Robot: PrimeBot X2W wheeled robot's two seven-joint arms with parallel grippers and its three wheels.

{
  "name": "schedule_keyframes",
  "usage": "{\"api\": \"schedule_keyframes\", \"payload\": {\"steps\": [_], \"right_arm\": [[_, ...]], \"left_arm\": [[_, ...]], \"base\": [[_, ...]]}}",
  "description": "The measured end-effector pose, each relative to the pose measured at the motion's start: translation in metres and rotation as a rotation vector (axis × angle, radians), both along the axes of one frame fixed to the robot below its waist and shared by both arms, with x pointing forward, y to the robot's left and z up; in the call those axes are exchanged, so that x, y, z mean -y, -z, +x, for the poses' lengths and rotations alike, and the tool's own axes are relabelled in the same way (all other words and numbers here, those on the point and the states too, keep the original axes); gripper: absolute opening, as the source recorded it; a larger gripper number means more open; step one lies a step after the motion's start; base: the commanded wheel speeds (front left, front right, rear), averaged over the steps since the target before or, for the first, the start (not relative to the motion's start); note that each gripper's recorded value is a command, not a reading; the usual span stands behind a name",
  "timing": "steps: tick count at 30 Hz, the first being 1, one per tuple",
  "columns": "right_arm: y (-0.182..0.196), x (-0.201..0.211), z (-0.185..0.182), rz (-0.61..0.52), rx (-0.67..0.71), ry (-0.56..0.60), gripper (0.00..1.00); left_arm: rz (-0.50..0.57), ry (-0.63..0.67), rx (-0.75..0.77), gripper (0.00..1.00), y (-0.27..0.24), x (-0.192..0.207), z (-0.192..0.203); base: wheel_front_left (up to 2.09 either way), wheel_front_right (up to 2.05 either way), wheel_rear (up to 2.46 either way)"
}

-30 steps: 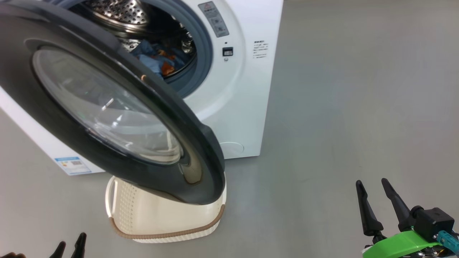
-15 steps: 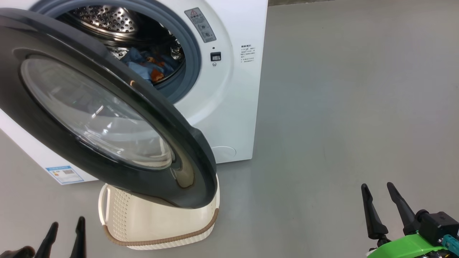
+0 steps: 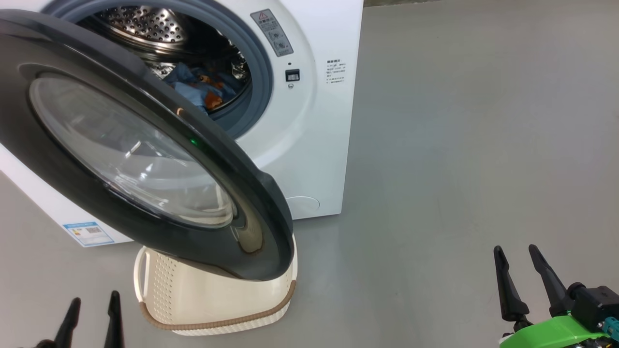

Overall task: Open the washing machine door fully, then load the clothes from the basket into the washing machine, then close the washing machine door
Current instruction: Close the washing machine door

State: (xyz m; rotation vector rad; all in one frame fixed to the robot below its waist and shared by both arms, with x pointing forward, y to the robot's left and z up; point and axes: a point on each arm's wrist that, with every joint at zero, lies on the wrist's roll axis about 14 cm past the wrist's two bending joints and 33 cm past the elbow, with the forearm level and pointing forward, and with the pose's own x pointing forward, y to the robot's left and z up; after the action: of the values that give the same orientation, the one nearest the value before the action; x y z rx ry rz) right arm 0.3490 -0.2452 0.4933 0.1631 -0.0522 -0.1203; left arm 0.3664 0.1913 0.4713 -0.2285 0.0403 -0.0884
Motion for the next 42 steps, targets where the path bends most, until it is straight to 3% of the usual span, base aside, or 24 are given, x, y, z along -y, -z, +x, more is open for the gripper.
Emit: {"api": "schedule_keyframes", "payload": {"steps": [22,24,26,27,29,36,42], "right_arm": [[0.001,-0.011,0.002,0.007,0.0,-0.03,0.99],[0.002,-0.014,0.003,0.009,-0.003,-0.04,0.44],[0.002,-0.018,0.005,0.01,-0.004,-0.052,0.23],[0.002,-0.02,0.005,0.011,-0.004,-0.059,0.23],[0.004,-0.028,0.008,0.015,-0.008,-0.081,0.02],[-0.004,-0.062,0.03,0.047,0.019,-0.171,0.0],[-0.06,-0.104,0.066,0.088,0.182,-0.289,0.0]], "left_arm": [[-0.005,-0.028,-0.013,1.0,0.005,-0.001,-0.01],[-0.008,-0.031,-0.012,1.0,0.004,-0.001,-0.011],[-0.013,-0.033,-0.01,1.0,0.004,-0.001,-0.012],[-0.013,-0.034,-0.01,1.0,0.004,-0.001,-0.013],[-0.015,-0.036,-0.01,1.0,0.004,-0.001,-0.015],[-0.033,-0.062,-0.012,1.0,0.004,-0.005,-0.024],[-0.053,-0.09,-0.02,1.0,0.007,-0.01,-0.032]], "base": [[0.0,0.0,0.0],[0.0,0.0,0.0],[0.0,0.0,0.0],[0.0,0.0,0.0],[0.0,0.0,0.0],[0.0,0.0,0.0],[0.0,0.0,0.0]]}}
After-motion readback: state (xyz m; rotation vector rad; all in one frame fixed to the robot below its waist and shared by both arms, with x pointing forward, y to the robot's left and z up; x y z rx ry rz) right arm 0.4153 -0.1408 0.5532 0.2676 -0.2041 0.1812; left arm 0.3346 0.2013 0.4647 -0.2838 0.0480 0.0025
